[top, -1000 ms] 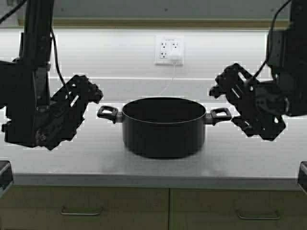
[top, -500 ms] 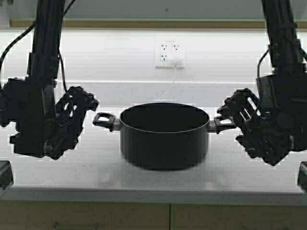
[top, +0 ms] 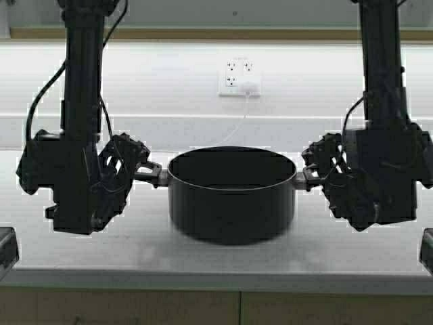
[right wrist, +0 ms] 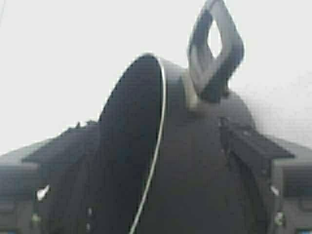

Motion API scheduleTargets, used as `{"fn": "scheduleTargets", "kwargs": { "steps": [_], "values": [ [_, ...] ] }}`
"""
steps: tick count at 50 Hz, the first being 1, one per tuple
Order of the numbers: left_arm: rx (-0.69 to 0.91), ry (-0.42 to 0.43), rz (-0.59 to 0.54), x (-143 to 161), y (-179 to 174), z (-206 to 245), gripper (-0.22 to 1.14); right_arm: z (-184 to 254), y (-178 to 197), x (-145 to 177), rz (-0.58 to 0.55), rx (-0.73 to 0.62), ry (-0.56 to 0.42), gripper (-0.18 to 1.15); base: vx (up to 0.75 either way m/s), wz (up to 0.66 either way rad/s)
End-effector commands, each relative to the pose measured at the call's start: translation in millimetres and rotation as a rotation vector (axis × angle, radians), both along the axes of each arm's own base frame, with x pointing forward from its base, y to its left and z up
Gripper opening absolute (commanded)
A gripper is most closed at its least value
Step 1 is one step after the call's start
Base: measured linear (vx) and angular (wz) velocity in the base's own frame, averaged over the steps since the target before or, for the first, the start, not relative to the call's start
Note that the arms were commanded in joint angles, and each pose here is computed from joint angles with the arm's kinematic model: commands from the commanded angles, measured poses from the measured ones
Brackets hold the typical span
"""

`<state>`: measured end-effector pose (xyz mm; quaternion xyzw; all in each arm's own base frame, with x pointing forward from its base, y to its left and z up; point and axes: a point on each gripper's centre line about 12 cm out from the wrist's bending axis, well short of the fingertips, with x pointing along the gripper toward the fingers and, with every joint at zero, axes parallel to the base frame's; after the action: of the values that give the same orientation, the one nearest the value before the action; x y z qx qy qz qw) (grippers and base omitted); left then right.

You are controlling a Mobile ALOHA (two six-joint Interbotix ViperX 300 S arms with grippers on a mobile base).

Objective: Open the cabinet, put the pot inside, then close it

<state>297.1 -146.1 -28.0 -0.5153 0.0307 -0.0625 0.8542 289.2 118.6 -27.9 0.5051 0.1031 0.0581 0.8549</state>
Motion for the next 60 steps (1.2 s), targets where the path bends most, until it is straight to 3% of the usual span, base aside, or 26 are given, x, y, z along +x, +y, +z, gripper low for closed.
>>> {"fn": "scheduleTargets", "kwargs": {
  "steps": [1,23,32,49,54,57,60],
  "values": [
    [-0.042,-0.022,0.017,24.9,5.8,-12.5,1.02,-4.1,-7.9,32.1,-0.011,0.056,-0.062,1.03,-0.02,0.01],
    [-0.131,-0.053,-0.120,117.9,-2.1,-34.2,1.02,-40.1,-14.7,96.8,-0.033,0.117,-0.143,1.03,0.00,0.01],
    [-0.133,-0.049,-0.121,127.7,-5.1,-35.1,1.02,-45.9,-13.2,117.6,-0.033,0.179,-0.160,1.03,0.00,0.00],
    [-0.133,-0.035,-0.124,124.5,-4.3,-37.7,1.02,-53.8,-13.8,118.1,-0.026,0.239,-0.138,0.98,0.00,0.00],
    [-0.129,-0.025,-0.137,120.3,-4.4,-38.0,0.95,-54.6,-12.1,115.9,-0.012,0.247,-0.128,0.75,0.00,0.00],
    [-0.123,-0.014,-0.156,116.1,-5.2,-37.4,0.81,-56.2,-11.2,113.1,0.001,0.251,-0.116,0.47,0.00,0.00],
    [-0.118,-0.006,-0.180,111.9,-8.2,-36.3,0.57,-55.7,-9.9,111.1,0.016,0.247,-0.112,0.12,0.00,0.00]
  ]
}}
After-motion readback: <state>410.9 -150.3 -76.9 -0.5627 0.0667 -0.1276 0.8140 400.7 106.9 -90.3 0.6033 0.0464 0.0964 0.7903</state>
